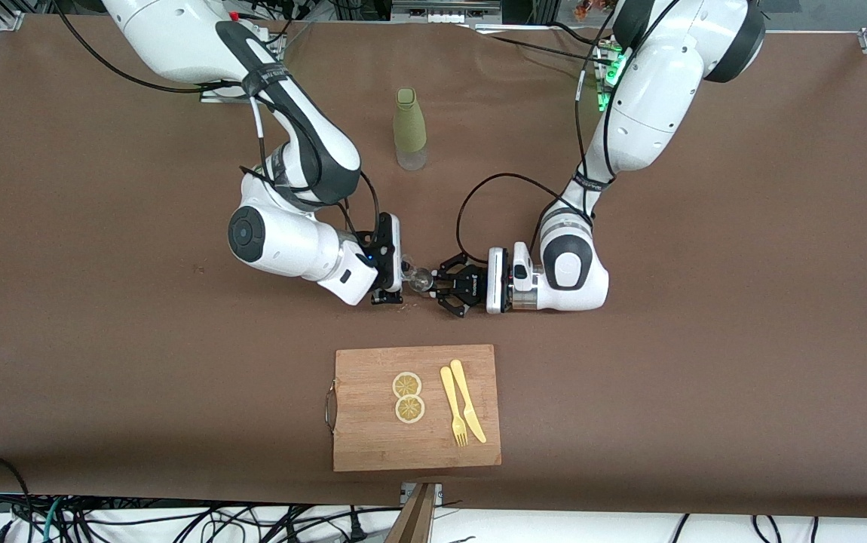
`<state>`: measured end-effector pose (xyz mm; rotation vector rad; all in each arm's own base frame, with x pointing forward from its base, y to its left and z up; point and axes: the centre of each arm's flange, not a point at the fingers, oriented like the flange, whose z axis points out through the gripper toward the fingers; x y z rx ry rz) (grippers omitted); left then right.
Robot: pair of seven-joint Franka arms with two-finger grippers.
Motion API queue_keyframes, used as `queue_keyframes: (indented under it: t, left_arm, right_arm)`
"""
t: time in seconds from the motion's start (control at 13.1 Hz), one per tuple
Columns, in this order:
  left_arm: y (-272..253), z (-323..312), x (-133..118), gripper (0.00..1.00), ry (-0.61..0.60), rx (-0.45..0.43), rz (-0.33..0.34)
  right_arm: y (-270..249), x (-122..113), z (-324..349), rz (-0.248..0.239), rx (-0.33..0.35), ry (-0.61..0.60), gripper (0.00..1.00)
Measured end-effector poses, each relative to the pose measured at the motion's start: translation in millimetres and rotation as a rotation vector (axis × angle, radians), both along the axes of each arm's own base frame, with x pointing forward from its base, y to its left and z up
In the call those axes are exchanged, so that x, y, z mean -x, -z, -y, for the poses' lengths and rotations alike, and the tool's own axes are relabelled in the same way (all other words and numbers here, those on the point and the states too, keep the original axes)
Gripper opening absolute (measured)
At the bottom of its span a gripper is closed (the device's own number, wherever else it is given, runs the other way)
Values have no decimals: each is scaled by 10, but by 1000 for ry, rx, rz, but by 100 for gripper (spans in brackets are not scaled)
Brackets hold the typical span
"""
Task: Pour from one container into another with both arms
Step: 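Tilt the glass cup upright and move both grippers apart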
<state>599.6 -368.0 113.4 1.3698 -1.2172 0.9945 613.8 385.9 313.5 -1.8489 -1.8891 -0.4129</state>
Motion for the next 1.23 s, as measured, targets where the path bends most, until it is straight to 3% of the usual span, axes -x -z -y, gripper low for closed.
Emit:
queue_keyframes:
  t: [0.61, 1.0, 1.23]
  left_arm:
    - [3, -35, -26, 22, -4, -4, 13]
    - [-14, -593, -327, 22, -65, 10, 80]
    - [42, -1119, -415, 22, -46, 53, 127]
  right_arm:
    - [-4, -190, 437, -98, -265, 7, 12]
    - [73, -439, 1640, -153, -413, -93, 12]
    - [287, -408, 2524, -168, -516, -160, 12]
